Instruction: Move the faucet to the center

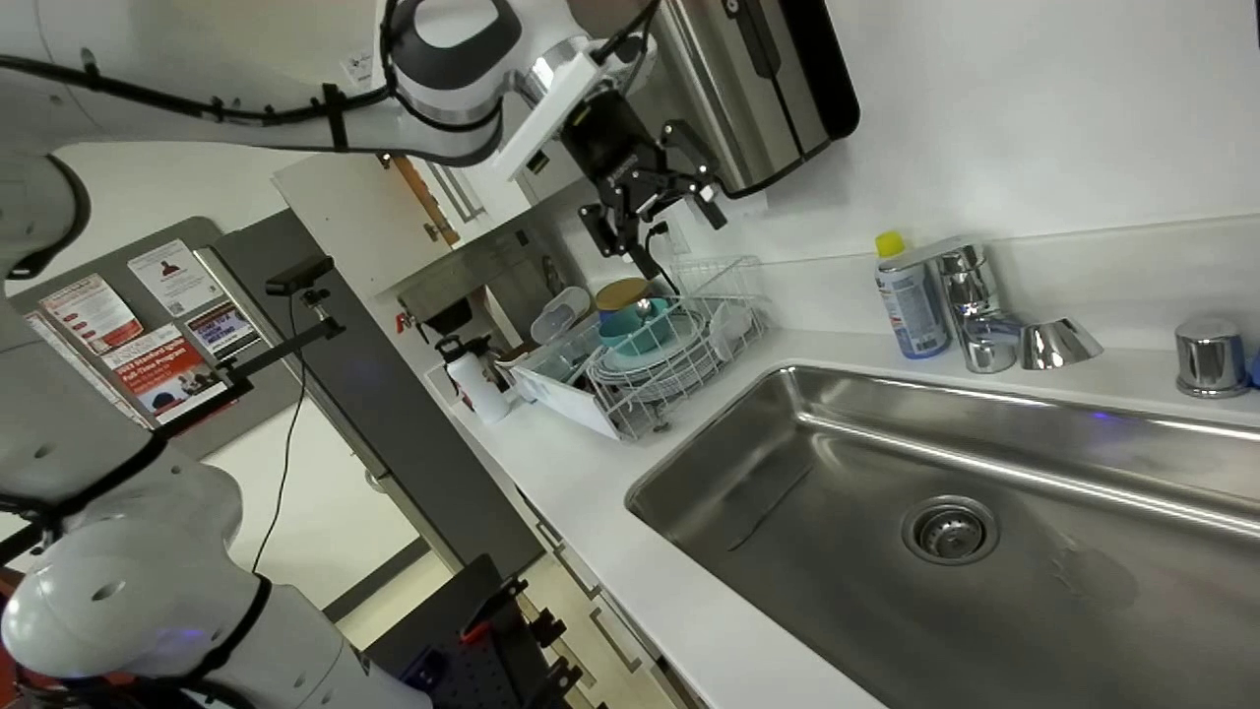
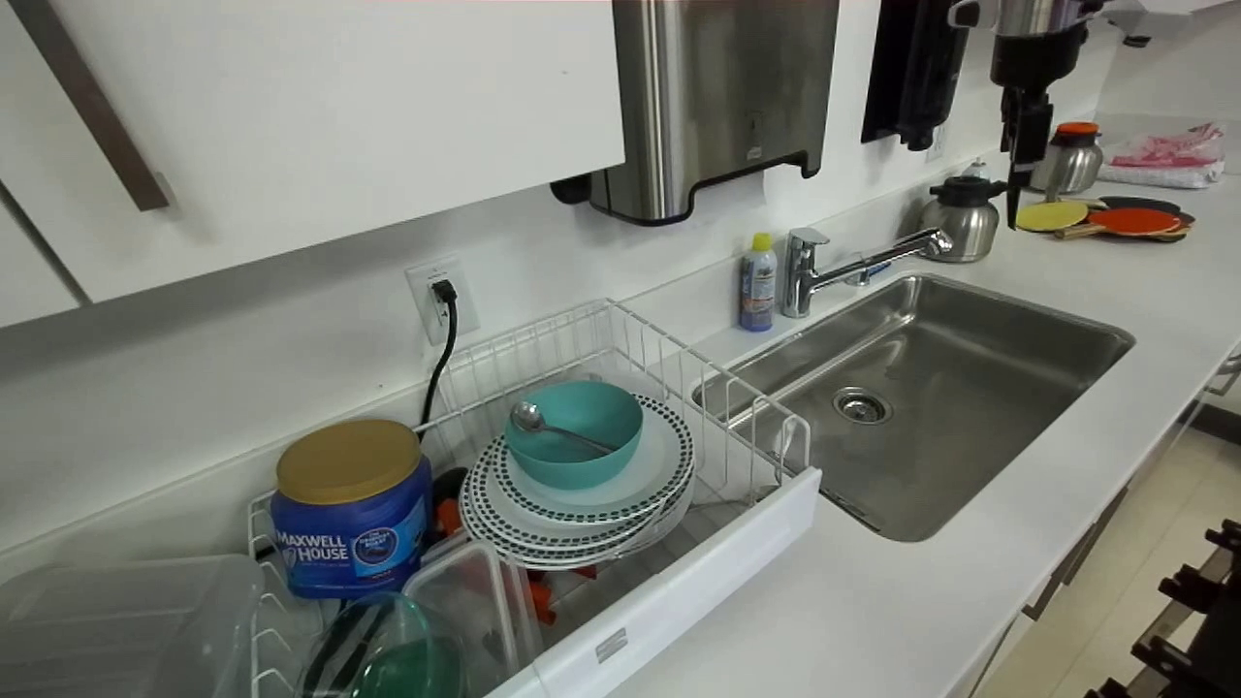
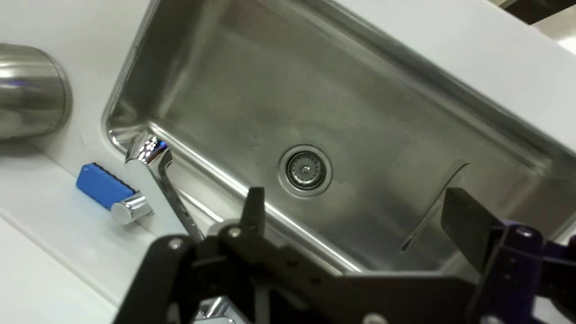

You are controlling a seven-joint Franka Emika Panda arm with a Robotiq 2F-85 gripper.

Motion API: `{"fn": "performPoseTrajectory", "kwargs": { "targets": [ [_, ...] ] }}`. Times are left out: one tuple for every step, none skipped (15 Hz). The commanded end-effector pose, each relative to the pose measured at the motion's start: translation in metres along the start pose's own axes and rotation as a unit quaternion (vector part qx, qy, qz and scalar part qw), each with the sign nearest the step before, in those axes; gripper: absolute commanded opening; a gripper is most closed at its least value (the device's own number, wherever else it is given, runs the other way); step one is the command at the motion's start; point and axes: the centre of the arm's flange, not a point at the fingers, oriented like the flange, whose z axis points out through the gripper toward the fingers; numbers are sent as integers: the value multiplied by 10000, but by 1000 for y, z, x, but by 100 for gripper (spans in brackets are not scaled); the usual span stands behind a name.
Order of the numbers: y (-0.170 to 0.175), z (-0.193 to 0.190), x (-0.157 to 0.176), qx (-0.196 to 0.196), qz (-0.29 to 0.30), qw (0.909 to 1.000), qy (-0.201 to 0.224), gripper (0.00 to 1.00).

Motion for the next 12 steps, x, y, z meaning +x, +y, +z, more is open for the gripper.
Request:
{"fn": "performPoseTrajectory", "kwargs": {
  "targets": [
    [54,38,24,-198,-221,9995,143,100],
    [65,49,29,-213,-316,9991,211,100],
    [73,59,33,-245,-437,9983,284,100],
    [81,69,38,-241,-519,9977,360,100],
    [88,78,43,-227,-569,9972,433,100],
    [94,86,48,-167,-621,9967,504,100],
    [99,94,51,-68,-648,9963,562,100],
    [100,95,52,57,-656,9963,552,100],
    [79,95,40,-43,-559,9974,447,100],
    [83,100,44,-2,-578,9972,481,100],
    [86,103,46,7,-589,9970,493,100],
    [88,104,47,4,-598,9970,498,100]
  ]
}}
